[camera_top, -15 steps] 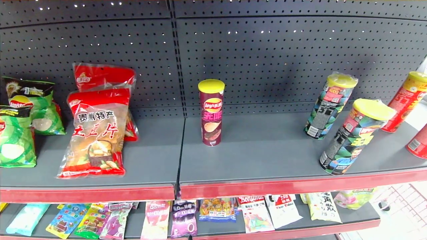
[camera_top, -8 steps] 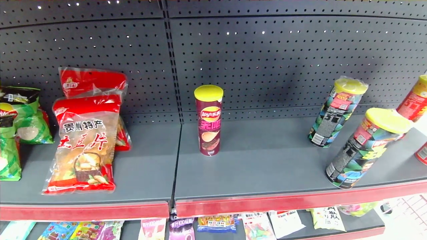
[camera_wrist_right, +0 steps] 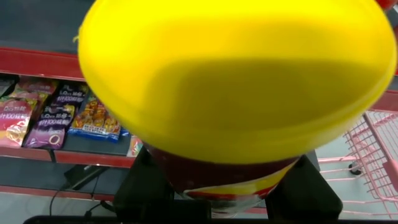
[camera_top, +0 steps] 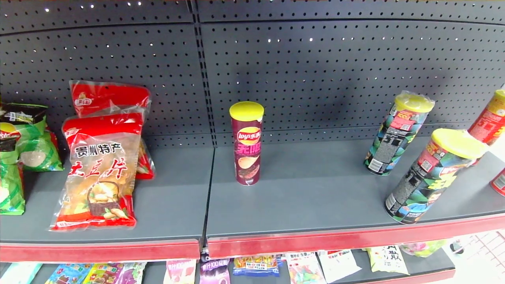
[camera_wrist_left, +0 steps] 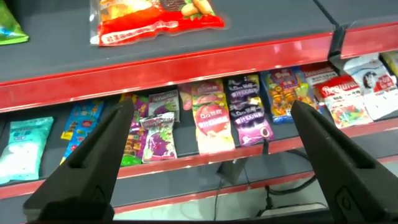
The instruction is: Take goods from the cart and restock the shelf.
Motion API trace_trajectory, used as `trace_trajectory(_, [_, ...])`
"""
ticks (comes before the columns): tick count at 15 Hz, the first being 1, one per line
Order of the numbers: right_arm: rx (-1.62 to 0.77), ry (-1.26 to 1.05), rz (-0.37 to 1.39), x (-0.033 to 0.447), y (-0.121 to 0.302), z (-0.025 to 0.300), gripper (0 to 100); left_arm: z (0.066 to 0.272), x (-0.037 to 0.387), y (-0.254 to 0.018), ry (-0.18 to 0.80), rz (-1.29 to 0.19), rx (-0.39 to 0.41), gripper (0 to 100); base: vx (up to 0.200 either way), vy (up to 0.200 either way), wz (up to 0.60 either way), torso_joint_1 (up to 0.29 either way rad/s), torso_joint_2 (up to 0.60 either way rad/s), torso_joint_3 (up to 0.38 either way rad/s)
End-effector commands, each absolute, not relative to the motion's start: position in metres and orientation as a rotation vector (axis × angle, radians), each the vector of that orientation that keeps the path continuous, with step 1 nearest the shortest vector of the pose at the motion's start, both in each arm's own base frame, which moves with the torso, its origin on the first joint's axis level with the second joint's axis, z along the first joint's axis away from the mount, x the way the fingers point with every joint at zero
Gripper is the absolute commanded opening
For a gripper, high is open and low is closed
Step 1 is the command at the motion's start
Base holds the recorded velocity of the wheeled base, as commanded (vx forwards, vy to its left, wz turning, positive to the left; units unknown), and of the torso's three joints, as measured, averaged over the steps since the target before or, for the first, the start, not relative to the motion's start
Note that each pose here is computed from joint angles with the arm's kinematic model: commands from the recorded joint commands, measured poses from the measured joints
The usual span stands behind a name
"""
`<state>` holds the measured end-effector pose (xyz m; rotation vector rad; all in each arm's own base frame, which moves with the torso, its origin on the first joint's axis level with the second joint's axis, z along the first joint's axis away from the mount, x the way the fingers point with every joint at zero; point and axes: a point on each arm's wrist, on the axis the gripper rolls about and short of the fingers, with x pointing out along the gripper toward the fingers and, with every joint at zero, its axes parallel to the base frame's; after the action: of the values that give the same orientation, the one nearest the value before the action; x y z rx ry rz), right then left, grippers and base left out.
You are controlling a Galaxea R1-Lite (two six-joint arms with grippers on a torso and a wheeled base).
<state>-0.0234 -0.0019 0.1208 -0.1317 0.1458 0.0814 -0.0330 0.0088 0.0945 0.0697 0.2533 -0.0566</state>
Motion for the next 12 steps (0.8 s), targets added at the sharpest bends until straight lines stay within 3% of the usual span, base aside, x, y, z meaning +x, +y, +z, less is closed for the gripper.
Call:
trace_trajectory(1, [-0.134, 0.127, 0.074, -0.026, -0.002, 0.12, 0, 0.095, -0.031, 0.009, 0.271, -0.032, 0.074, 100, 0.0, 0.0, 0.0, 0.0, 0.0, 0.0])
trace_trajectory(3, [-0.142, 0.113, 0.074, -0.027, -0.002, 0.124, 0, 0.106, -0.029, 0.008, 0.245, -0.069, 0.055, 100, 0.0, 0.0, 0.0, 0.0, 0.0, 0.0])
trace_trajectory(5, [-0.119, 0.105, 0.274, -0.026, 0.0, 0.124, 0, 0.178, 0.0, 0.0, 0.139, -0.235, -0.038, 100, 0.0, 0.0, 0.0, 0.0, 0.0, 0.0])
trace_trajectory(6, [-0.116, 0.106, 0.317, -0.027, 0.0, 0.123, 0, 0.189, 0.005, -0.002, 0.133, -0.275, -0.044, 100, 0.0, 0.0, 0.0, 0.0, 0.0, 0.0])
trace_trajectory(7, [-0.115, 0.112, 0.351, -0.026, 0.001, 0.123, 0, 0.213, 0.018, -0.01, 0.147, -0.464, -0.048, 100, 0.0, 0.0, 0.0, 0.0, 0.0, 0.0])
trace_trajectory(8, [-0.114, 0.138, 0.361, -0.023, 0.001, 0.122, 0, 0.222, 0.037, -0.021, 0.22, -0.693, -0.041, 100, 0.0, 0.0, 0.0, 0.0, 0.0, 0.0])
trace_trajectory(10, [-0.114, 0.147, 0.36, -0.02, 0.002, 0.128, 0, 0.224, 0.088, -0.039, 0.332, -0.771, -0.027, 100, 0.0, 0.0, 0.0, 0.0, 0.0, 0.0])
trace_trajectory(12, [-0.114, 0.146, 0.352, -0.019, 0.002, 0.133, 0, 0.23, 0.143, -0.06, 0.346, -0.915, -0.05, 100, 0.0, 0.0, 0.0, 0.0, 0.0, 0.0])
